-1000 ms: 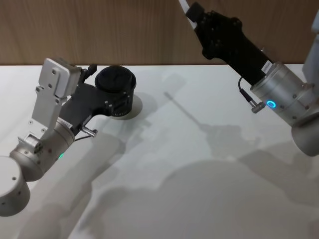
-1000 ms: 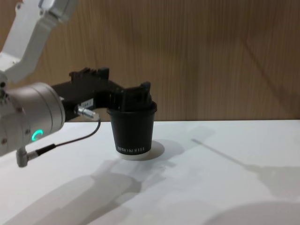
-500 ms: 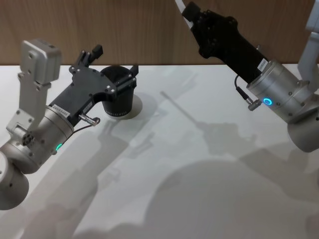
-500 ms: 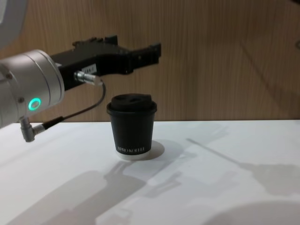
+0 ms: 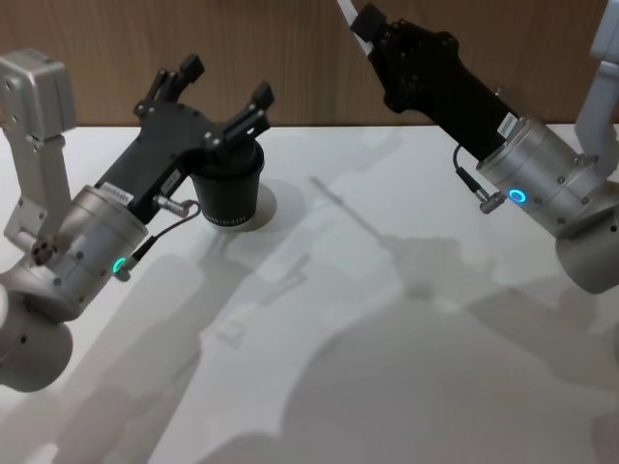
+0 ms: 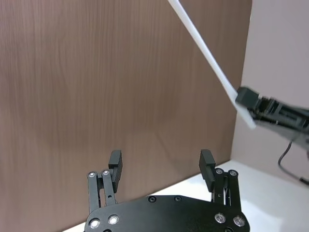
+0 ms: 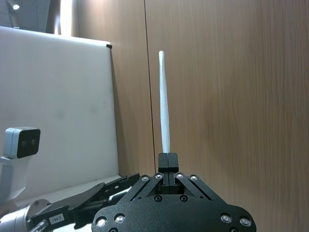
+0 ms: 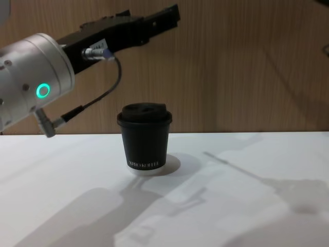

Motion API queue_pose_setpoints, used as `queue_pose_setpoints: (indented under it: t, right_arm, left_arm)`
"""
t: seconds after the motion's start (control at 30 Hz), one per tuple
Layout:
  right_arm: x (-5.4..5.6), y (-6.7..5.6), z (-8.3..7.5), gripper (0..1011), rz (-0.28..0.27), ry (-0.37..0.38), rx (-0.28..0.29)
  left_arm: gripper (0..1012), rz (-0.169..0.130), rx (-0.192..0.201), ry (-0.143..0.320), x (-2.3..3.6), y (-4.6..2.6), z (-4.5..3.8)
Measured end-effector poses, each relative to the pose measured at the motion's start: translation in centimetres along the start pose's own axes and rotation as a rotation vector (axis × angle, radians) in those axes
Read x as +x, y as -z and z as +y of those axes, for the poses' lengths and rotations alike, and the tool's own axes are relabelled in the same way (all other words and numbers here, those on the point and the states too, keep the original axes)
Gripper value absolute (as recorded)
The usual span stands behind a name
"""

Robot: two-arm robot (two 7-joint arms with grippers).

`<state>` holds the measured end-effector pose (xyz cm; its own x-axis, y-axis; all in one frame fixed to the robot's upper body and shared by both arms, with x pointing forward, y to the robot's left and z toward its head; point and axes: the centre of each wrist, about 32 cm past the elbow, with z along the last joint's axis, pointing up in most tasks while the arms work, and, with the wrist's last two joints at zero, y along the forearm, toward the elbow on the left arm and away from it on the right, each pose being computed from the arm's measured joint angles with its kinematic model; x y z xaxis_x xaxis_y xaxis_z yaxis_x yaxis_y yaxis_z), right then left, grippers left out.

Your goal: Pick up the straw with one hand, pass it to the other hand, and insert it into the cup.

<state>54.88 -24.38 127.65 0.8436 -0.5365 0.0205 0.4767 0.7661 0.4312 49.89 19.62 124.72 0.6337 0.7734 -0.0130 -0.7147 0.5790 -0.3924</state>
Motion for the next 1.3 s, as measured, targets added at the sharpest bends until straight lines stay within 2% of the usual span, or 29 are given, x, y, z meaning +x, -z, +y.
queue_pose_setpoints:
  t: [0.17, 0.33, 0.37, 0.57, 0.7, 0.9, 0.93, 1.0, 1.3]
  right_arm:
    - [0.0, 0.0, 0.0, 0, 0.000, 0.000, 0.000]
    - [0.1, 0.0, 0.0, 0, 0.000, -0.001, 0.000]
    - [0.1, 0.0, 0.0, 0, 0.000, -0.001, 0.000]
    - [0.1, 0.1, 0.0, 0, 0.001, -0.002, 0.000]
    - [0.1, 0.1, 0.0, 0, 0.001, -0.002, 0.000]
    - [0.1, 0.1, 0.0, 0, 0.001, -0.002, 0.000]
    - [0.1, 0.1, 0.0, 0, 0.001, -0.002, 0.000]
    - [0.1, 0.1, 0.0, 0, 0.001, -0.002, 0.000]
    - [0.1, 0.0, 0.0, 0, 0.001, -0.002, 0.000]
  left_arm:
    - [1002, 0.055, -0.025, 0.019, 0.21, 0.28, -0.79]
    - [1002, 0.128, -0.036, 0.050, 0.52, 0.61, -2.11]
    - [1001, 0.128, -0.036, 0.050, 0.52, 0.61, -2.11]
    - [1001, 0.198, -0.041, 0.099, 0.85, 0.99, -3.58]
    - [1002, 0.231, -0.050, 0.126, 0.98, 1.10, -4.24]
    - [1002, 0.279, -0.073, 0.163, 1.17, 1.27, -4.91]
    - [1001, 0.279, -0.073, 0.163, 1.17, 1.27, -4.91]
    - [1002, 0.304, -0.089, 0.181, 1.24, 1.34, -5.16]
    - [1002, 0.363, -0.137, 0.222, 1.63, 1.58, -5.44]
